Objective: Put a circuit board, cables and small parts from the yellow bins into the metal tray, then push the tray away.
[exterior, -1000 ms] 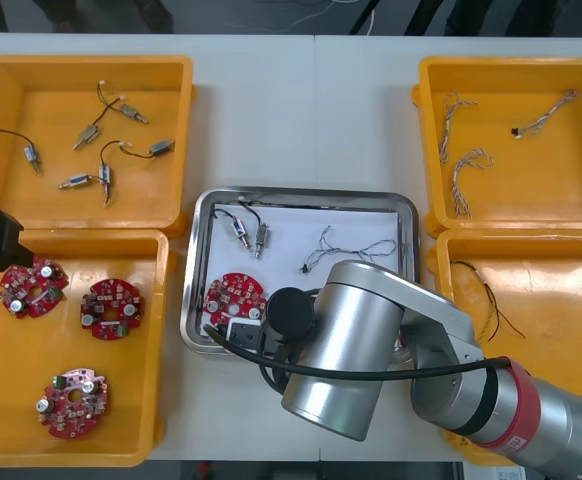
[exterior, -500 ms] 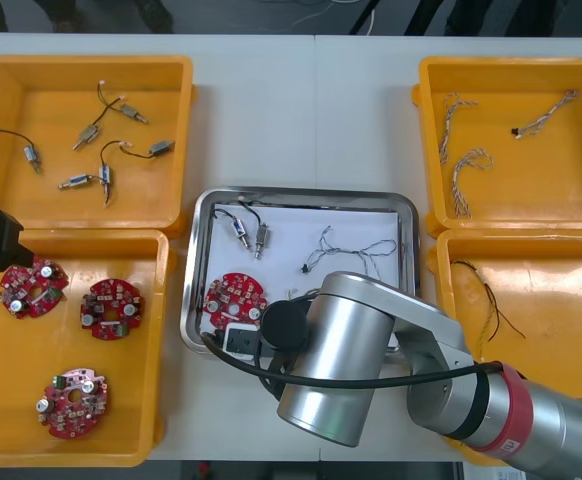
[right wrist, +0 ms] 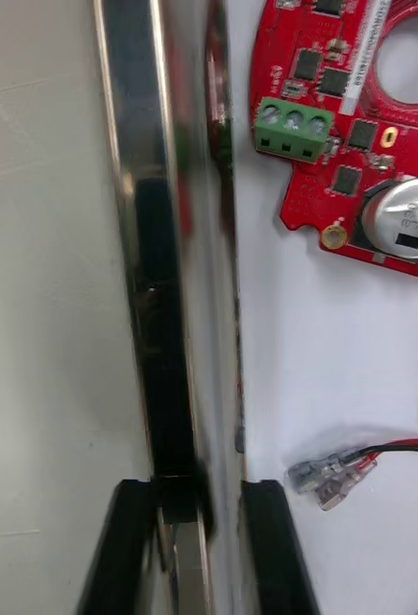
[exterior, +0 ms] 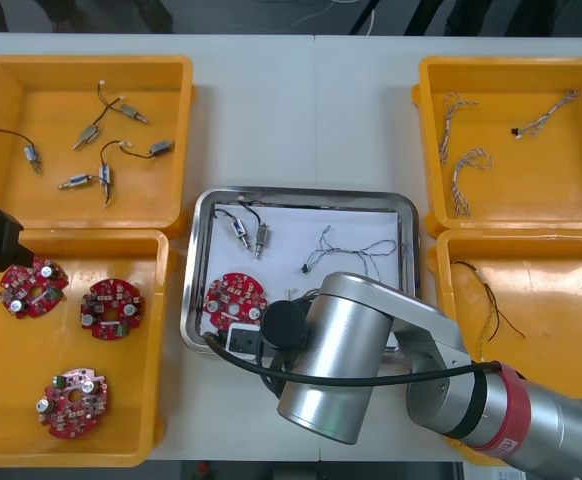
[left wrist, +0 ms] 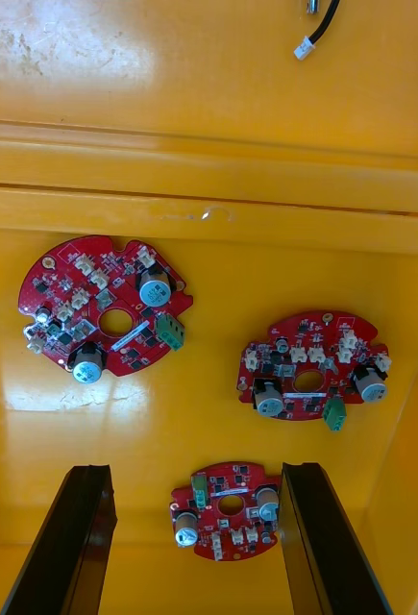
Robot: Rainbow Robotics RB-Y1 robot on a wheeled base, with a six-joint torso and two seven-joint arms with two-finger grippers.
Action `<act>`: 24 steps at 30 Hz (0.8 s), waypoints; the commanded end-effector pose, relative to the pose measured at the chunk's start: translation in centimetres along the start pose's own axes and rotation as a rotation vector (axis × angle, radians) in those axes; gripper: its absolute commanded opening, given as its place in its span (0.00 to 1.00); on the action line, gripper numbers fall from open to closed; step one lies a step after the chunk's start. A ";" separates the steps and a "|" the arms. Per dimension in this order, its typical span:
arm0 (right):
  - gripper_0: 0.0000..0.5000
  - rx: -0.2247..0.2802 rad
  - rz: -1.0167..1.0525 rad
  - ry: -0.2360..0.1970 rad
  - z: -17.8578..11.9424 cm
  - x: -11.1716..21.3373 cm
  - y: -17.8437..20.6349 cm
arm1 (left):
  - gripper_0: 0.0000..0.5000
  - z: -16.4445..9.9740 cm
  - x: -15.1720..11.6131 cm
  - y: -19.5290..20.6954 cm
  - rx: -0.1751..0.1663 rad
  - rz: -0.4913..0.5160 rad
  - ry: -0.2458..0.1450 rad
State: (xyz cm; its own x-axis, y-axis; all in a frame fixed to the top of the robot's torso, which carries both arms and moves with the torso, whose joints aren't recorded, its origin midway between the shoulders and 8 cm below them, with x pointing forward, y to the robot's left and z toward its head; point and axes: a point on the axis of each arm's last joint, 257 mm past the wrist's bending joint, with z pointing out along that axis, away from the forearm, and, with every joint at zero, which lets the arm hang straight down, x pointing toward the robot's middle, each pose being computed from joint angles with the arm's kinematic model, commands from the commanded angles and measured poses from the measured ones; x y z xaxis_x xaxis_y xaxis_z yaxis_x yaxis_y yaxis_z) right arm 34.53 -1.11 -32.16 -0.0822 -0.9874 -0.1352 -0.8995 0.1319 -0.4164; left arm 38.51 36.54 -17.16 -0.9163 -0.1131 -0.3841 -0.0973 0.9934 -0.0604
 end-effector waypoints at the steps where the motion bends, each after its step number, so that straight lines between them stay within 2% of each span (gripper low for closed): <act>1: 0.12 -0.014 -0.017 -0.027 -0.3 -1.3 1.3 | 1.00 -1.7 -0.5 1.6 -0.043 0.043 -0.032; 6: 0.05 0.011 -0.019 -0.025 -0.4 -1.2 0.6 | 1.00 -1.7 -0.5 1.6 -0.043 0.043 -0.032; 10: 0.05 0.041 -0.031 -0.029 -0.3 -0.8 -0.7 | 1.00 -1.7 -0.5 1.6 -0.043 0.043 -0.032; 16: 0.05 0.045 -0.047 -0.050 0.0 -0.2 -1.6 | 1.00 -1.7 -0.5 1.6 -0.043 0.043 -0.032; 20: 0.05 0.046 -0.066 -0.042 0.1 0.3 -2.0 | 1.00 -1.7 -0.5 1.6 -0.043 0.043 -0.032; 24: 0.05 0.069 -0.105 -0.037 0.2 0.8 -2.7 | 1.00 -1.7 -0.5 1.6 -0.043 0.043 -0.032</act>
State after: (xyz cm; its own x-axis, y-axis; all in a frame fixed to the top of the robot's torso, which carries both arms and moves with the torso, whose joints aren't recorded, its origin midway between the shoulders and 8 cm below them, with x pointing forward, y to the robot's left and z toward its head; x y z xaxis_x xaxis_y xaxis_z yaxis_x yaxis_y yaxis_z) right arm 36.39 -1.03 -31.39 -0.0269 -0.9852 -0.1695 -0.8842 0.1025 -0.4557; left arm 38.51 36.54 -17.16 -0.9163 -0.1131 -0.3842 -0.0973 0.9934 -0.0603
